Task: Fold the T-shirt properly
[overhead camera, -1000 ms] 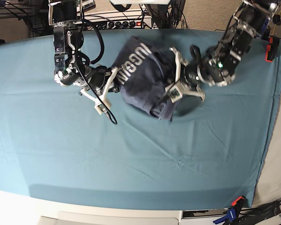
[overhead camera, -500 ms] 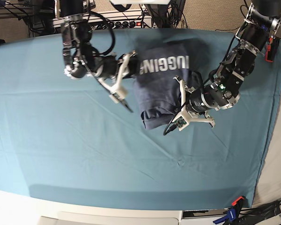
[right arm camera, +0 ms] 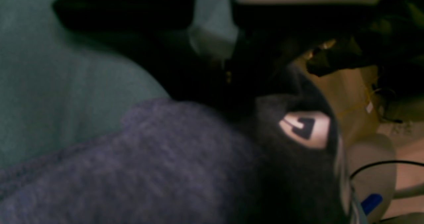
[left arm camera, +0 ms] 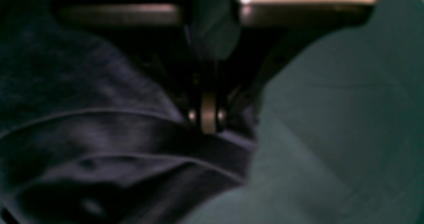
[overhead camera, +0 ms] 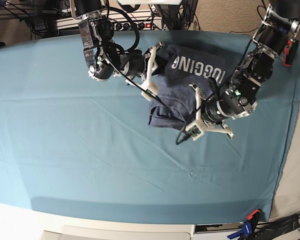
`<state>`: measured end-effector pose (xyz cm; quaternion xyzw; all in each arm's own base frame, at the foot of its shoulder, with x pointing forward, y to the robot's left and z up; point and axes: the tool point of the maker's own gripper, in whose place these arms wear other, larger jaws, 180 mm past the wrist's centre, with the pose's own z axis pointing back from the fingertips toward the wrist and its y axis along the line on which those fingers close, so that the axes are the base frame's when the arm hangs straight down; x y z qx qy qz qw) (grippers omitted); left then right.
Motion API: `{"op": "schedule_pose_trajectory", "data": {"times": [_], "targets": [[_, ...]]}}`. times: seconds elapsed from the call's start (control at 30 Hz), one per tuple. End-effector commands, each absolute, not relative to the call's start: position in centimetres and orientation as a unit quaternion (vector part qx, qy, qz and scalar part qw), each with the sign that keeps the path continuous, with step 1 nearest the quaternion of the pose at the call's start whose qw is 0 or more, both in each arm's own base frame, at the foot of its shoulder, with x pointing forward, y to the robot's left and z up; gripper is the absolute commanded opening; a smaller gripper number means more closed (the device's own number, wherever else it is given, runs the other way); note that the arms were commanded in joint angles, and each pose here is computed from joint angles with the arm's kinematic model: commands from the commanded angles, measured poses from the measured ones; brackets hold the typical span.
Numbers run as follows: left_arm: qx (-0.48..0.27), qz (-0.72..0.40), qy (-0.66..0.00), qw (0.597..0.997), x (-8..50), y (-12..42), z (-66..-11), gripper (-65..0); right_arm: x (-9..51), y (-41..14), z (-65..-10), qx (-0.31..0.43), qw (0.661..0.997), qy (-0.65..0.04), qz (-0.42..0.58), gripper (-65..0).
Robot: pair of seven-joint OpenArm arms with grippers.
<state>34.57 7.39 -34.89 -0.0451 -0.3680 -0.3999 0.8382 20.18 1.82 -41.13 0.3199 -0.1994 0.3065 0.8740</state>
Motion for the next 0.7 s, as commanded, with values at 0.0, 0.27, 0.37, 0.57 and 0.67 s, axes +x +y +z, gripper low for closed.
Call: {"op": "schedule_pose_trajectory", "data": {"times": [0.0, 0.27, 0.37, 0.57, 0.67], "targets": [[-0.027, -0.393, -0.397, 0.829, 36.3, 8.2, -32.8, -65.0, 19.6, -1.9, -43.6, 0.241, 0.906, -0.150, 0.314, -65.0], [0.025, -0.385, -0.404, 0.829, 38.1, 12.5, -31.0, -65.0, 22.5, -6.9, -43.0, 0.210, 0.931, -0.186, 0.233, -65.0], [0.035, -0.363, -0.402, 0.840, 38.6, 14.7, -30.2, -65.0, 23.6, -9.5, -42.5, 0.193, 0.940, -0.206, 0.193, -65.0], [0.019, -0.307, -0.393, 0.867, 37.8, 19.9, -28.0, -65.0, 25.6, -15.2, -37.7, 0.138, 0.937, -0.287, 0.142, -65.0], [0.027, -0.287, -0.379, 0.879, 35.7, 23.1, -27.3, -65.0, 24.6, -18.8, -34.6, 0.078, 0.933, -0.324, 0.135, -65.0]]}}
